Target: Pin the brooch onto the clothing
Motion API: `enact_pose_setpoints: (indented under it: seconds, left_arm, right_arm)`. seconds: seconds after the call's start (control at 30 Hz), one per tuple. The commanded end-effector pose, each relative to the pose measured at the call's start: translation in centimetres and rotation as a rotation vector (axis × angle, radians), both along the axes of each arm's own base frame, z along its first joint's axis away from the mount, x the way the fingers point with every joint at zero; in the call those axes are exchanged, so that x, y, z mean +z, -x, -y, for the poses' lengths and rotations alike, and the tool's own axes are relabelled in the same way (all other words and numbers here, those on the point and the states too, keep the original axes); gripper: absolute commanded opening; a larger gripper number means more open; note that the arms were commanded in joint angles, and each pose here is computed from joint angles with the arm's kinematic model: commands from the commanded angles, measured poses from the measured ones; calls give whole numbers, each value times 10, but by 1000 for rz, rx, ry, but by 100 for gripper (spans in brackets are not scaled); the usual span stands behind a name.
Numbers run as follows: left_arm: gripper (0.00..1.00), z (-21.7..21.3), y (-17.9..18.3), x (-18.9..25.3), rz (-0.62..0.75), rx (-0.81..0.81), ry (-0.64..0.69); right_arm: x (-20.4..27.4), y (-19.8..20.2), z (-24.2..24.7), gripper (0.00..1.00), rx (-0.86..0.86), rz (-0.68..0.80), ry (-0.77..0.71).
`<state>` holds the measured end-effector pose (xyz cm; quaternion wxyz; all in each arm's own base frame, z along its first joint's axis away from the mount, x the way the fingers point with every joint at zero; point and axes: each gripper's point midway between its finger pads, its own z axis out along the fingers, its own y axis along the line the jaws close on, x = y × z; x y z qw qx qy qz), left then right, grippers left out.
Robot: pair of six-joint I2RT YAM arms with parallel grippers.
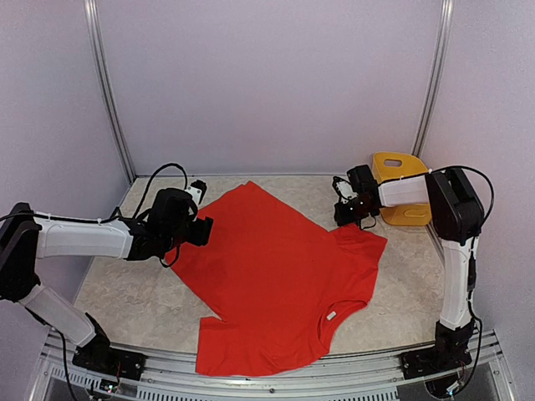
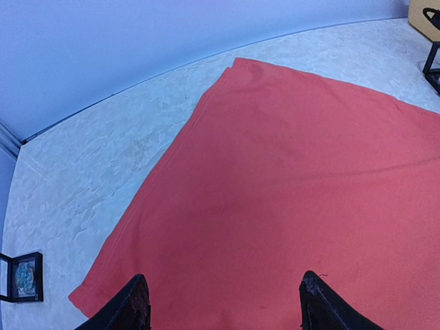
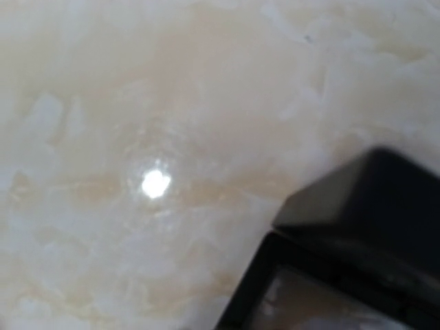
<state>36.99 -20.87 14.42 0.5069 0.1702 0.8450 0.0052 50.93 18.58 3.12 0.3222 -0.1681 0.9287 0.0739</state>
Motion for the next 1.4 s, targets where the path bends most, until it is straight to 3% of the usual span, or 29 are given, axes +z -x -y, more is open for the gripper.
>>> enact_pose_setpoints:
  seconds: [0.0, 0.33, 0.6, 0.97, 1.37]
  left_arm:
    - [70, 6, -4, 2, 1, -9, -12]
    - [70, 6, -3, 2, -1, -11, -13]
    - [70, 5, -3, 3, 2, -9, -16]
    - [70, 4, -3, 2, -2, -3, -18]
    - [70, 4, -3, 3, 2, -5, -16]
  right_arm:
    - [13, 12, 4, 23, 1, -10, 41]
    - [20, 9, 3, 0, 0, 0, 37]
    - [24, 2, 1, 0, 5, 12, 38]
    - [21, -50, 6, 0, -89, 48, 14]
    - [60, -27, 3, 0, -58, 75, -52]
